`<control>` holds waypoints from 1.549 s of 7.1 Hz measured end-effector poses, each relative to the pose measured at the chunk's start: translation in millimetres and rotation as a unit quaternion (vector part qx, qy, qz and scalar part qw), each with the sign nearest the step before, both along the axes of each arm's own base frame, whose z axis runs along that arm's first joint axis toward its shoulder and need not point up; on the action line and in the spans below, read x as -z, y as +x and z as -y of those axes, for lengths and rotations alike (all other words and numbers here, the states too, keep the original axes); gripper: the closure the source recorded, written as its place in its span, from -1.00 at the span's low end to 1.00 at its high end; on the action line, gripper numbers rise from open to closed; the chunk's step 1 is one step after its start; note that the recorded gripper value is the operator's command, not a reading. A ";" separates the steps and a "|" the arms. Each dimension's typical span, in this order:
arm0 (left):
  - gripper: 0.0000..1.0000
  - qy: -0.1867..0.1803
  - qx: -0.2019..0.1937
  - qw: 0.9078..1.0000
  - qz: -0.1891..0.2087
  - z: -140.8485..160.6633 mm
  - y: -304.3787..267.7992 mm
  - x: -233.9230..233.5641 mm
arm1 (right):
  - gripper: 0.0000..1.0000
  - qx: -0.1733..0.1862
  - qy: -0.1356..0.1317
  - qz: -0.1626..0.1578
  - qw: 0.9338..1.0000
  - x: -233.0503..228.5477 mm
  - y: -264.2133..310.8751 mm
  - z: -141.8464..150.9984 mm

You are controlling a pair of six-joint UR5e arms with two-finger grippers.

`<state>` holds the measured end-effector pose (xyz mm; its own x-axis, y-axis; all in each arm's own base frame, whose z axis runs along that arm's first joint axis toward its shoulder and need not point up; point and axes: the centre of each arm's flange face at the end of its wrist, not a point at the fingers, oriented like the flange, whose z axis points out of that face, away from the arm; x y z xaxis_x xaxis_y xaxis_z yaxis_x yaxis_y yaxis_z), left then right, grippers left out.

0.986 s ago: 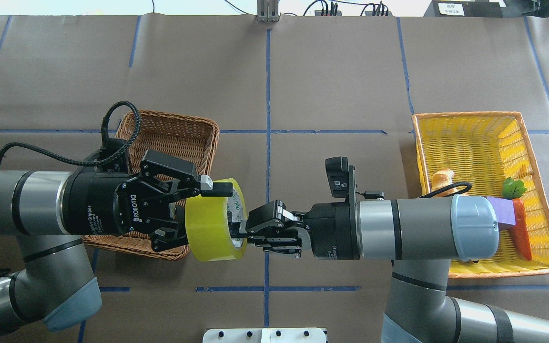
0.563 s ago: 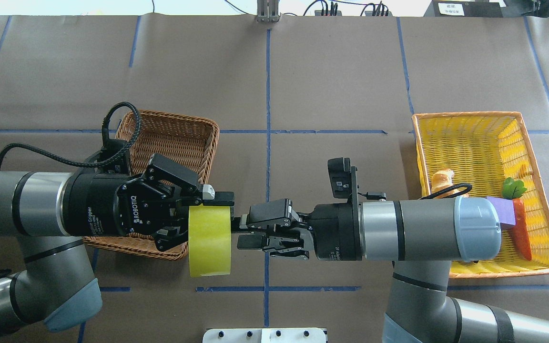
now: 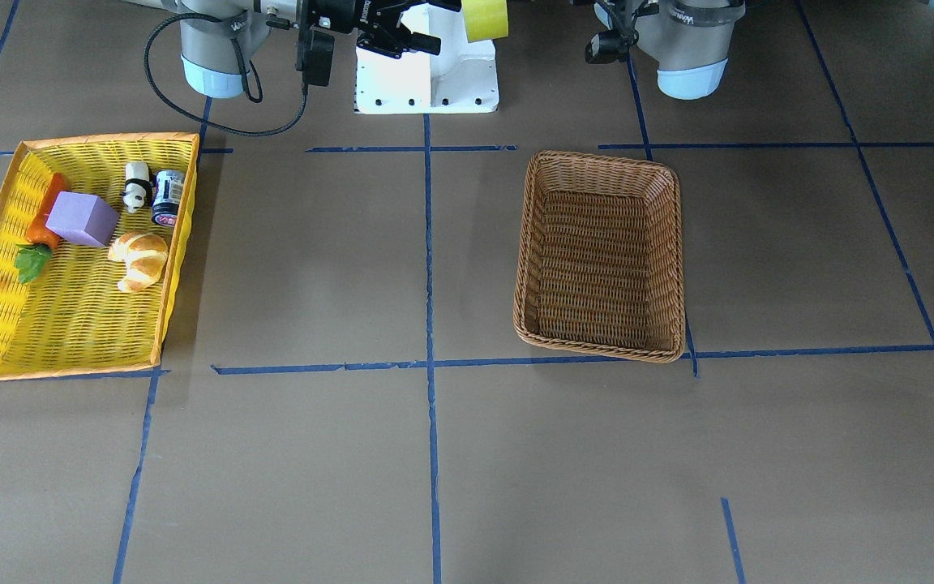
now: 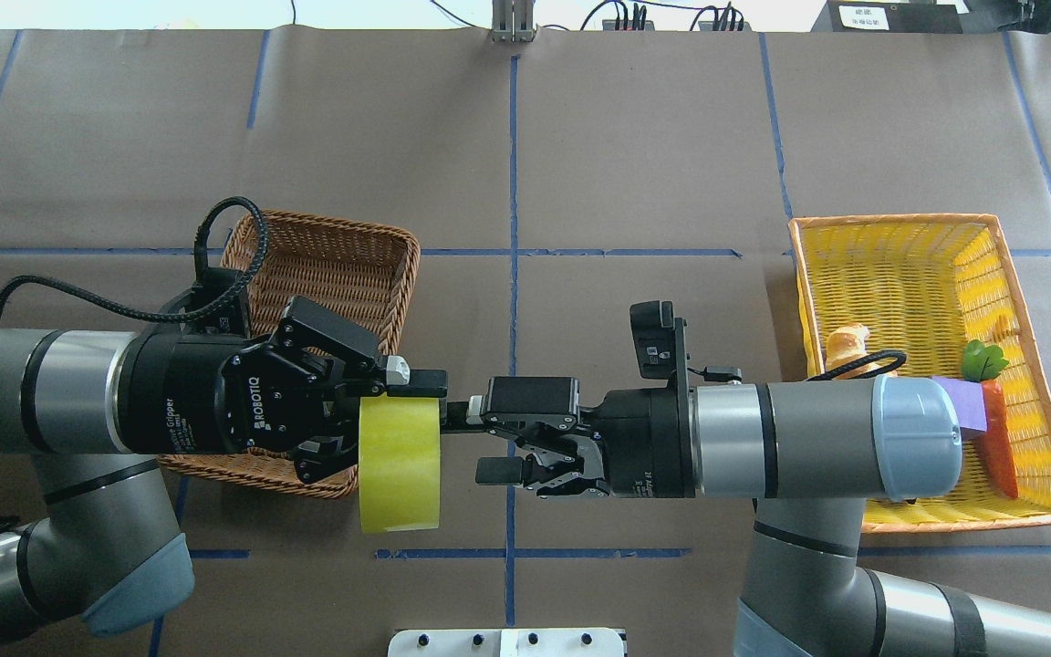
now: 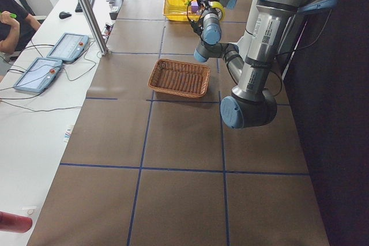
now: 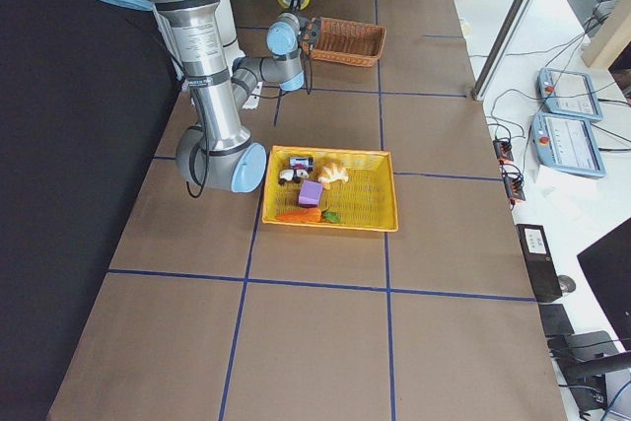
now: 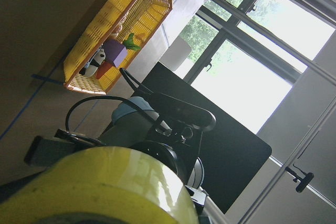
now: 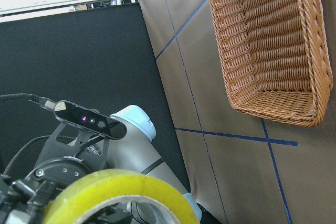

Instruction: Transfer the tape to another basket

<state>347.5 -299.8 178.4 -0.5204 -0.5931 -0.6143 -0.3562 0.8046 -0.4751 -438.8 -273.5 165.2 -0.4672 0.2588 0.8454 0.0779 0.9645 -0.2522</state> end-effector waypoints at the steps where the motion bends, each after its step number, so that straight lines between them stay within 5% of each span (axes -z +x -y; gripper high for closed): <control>1: 0.95 0.000 0.006 1.000 0.002 3.6 -5.3 -2.6 | -1.00 -0.001 0.000 0.000 1.000 -0.4 0.5 0.7; 4: 0.95 0.003 0.038 0.998 0.046 38.7 -33.5 -28.7 | -1.00 -0.024 -0.002 -0.019 1.000 -15.0 13.4 22.0; 6: 0.95 0.022 0.046 0.989 0.136 67.5 -36.5 -39.9 | -1.00 -0.068 0.006 -0.082 0.994 -38.2 51.5 78.5; 8: 0.95 0.065 0.054 0.967 0.242 84.8 -20.0 -44.5 | -1.00 -0.087 0.040 -0.207 0.974 -60.5 92.1 141.5; 11: 0.95 0.107 0.052 0.914 0.387 105.4 10.4 -71.4 | -1.00 -0.096 0.088 -0.365 0.922 -111.0 117.8 190.5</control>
<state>357.9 -405.2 249.8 0.0734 -0.3877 -0.9189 0.1028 0.9194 -0.3797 -321.0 -463.9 276.2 0.2201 0.0597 0.9736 -0.2264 0.9740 -0.0085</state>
